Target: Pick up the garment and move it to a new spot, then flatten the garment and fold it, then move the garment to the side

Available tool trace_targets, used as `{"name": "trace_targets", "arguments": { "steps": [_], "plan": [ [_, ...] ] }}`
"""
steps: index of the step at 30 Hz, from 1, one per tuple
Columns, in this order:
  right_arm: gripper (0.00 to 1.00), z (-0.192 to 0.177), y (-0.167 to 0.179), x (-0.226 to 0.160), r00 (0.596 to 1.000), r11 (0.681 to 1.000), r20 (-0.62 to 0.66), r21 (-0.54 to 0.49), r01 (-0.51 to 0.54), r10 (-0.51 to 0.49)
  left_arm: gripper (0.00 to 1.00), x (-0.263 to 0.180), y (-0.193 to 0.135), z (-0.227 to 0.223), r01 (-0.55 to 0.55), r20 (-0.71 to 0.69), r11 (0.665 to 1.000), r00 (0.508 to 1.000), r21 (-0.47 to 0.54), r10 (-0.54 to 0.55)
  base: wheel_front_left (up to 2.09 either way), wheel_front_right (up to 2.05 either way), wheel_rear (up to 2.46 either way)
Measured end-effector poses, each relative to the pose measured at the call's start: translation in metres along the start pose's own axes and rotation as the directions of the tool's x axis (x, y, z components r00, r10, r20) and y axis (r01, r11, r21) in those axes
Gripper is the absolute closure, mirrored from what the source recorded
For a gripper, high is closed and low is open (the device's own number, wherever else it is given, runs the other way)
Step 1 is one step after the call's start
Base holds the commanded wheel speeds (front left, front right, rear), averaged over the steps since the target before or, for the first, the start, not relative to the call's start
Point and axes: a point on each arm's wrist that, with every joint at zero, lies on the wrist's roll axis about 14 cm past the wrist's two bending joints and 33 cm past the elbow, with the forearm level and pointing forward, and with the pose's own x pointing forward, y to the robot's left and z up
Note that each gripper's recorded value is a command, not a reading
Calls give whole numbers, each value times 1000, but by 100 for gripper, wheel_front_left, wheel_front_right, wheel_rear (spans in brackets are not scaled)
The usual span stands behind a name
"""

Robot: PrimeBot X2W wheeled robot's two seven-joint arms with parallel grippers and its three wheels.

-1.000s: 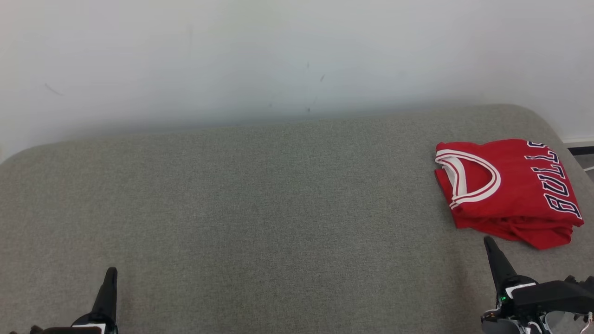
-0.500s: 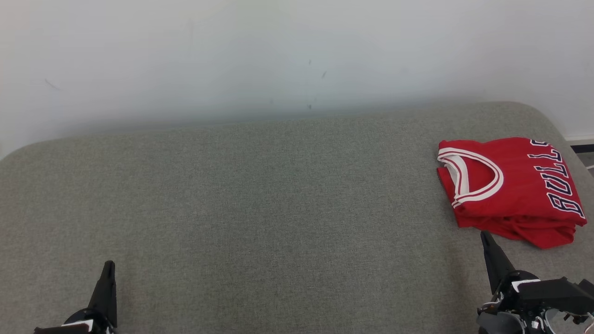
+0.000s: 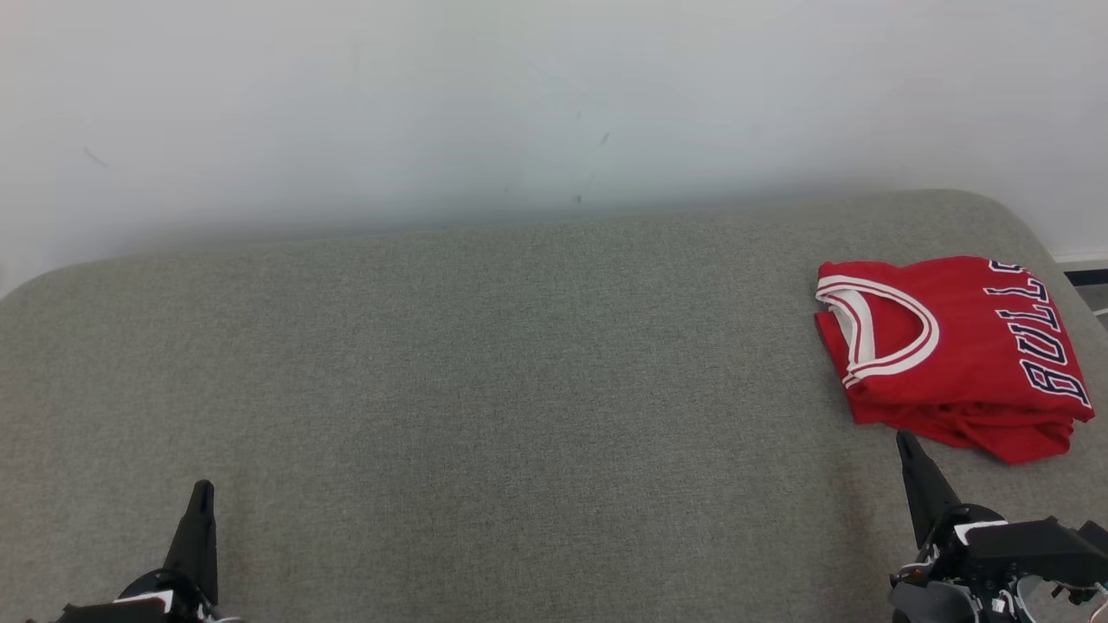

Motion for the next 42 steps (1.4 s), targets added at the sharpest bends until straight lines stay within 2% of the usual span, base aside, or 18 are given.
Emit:
{"name": "trace_targets", "arguments": {
  "steps": [42],
  "plan": [
    [100, -1, 4, 2, 1000, 1000, -1, 0, -13, 13, 100, 0, 0, 0, 0, 0, 1000, 1000, 0, 0, 0, 0, 0]
  ]
}}
